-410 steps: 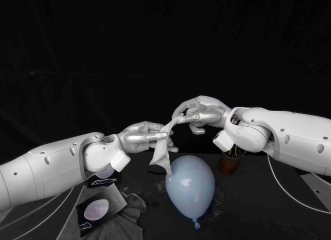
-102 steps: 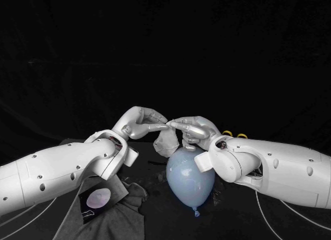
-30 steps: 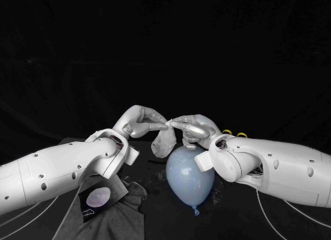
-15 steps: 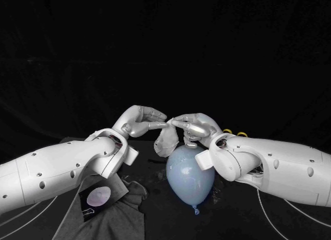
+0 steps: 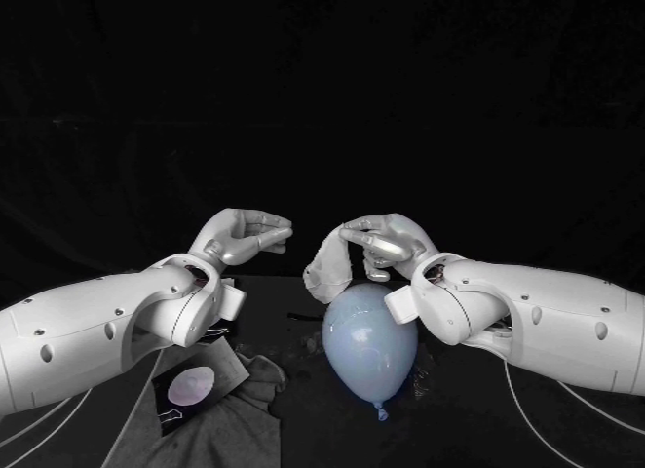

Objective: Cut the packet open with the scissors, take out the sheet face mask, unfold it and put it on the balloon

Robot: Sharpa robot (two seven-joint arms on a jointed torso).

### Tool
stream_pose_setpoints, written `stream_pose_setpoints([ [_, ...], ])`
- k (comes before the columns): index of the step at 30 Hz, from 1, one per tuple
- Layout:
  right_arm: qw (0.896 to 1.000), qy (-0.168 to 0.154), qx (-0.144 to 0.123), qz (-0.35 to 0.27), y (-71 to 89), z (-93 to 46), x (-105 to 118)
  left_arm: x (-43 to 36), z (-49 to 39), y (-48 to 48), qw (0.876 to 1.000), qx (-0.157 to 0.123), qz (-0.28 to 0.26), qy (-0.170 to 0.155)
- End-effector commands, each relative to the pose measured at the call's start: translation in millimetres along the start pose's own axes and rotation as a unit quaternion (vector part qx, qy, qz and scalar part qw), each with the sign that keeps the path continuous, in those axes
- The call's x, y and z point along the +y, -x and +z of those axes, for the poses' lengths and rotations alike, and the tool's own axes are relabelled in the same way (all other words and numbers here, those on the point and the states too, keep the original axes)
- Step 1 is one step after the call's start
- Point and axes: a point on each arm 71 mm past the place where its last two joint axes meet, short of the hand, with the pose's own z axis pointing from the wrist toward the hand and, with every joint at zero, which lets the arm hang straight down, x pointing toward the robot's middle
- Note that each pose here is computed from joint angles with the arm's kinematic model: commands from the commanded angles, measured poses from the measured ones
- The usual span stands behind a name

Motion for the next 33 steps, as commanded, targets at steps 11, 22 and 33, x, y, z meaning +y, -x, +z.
stream_pose_setpoints([
  [11, 0.990, 0.066, 0.027, -0.119, 0.3, 8.7, 14, 7.1, -7.9, -27.9, 0.979, 0.050, -0.192, 0.051],
  [22, 0.973, 0.110, 0.040, -0.200, -10.5, 16.4, 24, 8.1, 3.9, -46.3, 0.967, 0.051, -0.245, 0.047],
  [33, 0.955, 0.146, 0.049, -0.252, -17.8, 21.0, 28, 6.6, 4.7, -57.1, 0.960, 0.082, -0.262, 0.058],
])
